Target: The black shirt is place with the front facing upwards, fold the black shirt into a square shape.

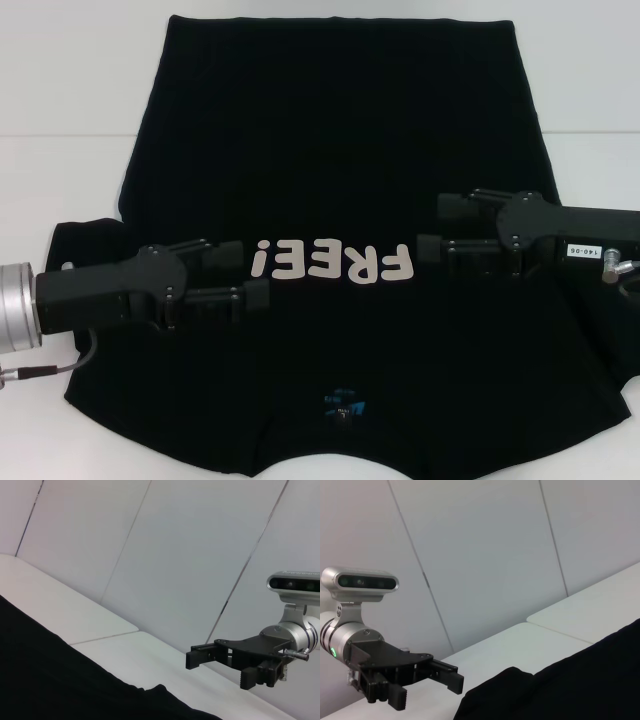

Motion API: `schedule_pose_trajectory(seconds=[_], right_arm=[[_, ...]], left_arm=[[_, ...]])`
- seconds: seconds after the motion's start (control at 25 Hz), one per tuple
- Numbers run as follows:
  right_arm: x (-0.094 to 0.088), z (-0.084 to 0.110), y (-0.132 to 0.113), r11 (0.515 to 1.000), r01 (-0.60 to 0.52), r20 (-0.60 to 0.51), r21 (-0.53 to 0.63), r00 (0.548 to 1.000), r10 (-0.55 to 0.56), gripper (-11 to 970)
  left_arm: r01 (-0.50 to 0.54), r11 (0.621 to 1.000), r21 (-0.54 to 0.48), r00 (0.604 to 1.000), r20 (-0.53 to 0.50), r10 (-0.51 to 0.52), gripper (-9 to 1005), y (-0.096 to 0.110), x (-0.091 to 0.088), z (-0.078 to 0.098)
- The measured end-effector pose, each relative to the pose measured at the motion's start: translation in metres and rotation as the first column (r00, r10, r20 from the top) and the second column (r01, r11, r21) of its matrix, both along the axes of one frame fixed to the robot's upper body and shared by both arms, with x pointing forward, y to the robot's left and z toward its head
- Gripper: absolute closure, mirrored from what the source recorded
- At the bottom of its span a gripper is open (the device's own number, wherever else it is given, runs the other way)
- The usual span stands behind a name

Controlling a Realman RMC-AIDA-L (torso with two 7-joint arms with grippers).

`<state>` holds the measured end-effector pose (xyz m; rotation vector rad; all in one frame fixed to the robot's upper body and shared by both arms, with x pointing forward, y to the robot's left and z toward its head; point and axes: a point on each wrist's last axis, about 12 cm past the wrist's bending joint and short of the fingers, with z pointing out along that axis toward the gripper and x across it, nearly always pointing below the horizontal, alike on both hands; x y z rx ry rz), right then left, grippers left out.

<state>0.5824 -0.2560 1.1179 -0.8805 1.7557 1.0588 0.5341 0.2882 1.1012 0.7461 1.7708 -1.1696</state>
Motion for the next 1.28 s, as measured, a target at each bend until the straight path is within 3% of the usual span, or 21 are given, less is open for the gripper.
schedule_pose_trajectory(seconds=[0.64,0.84,1.04,1.16,1.28], right_arm=[[0.001,0.0,-0.001,1.0,0.014,0.003,0.004,1.0,-0.014,52],[0.002,0.0,-0.001,1.0,0.026,0.002,0.009,1.0,-0.026,56],[0.003,0.001,0.001,0.999,0.037,0.004,0.025,0.999,-0.038,64],[0.005,0.001,0.002,0.999,0.039,0.007,0.026,0.999,-0.04,68],[0.007,0.002,0.004,0.999,0.044,0.011,0.023,0.999,-0.044,73]], left_arm=[[-0.009,1.0,0.01,1.0,-0.004,0.009,121,0.004,0.001,0.001],[-0.109,0.993,0.036,0.991,-0.068,0.111,121,0.022,0.002,-0.005],[-0.329,0.941,0.075,0.926,-0.169,0.337,121,0.052,0.001,-0.017],[-0.456,0.886,0.086,0.857,-0.226,0.463,120,0.074,-0.002,-0.022],[-0.494,0.863,0.111,0.821,-0.268,0.504,120,0.085,-0.005,-0.025]])
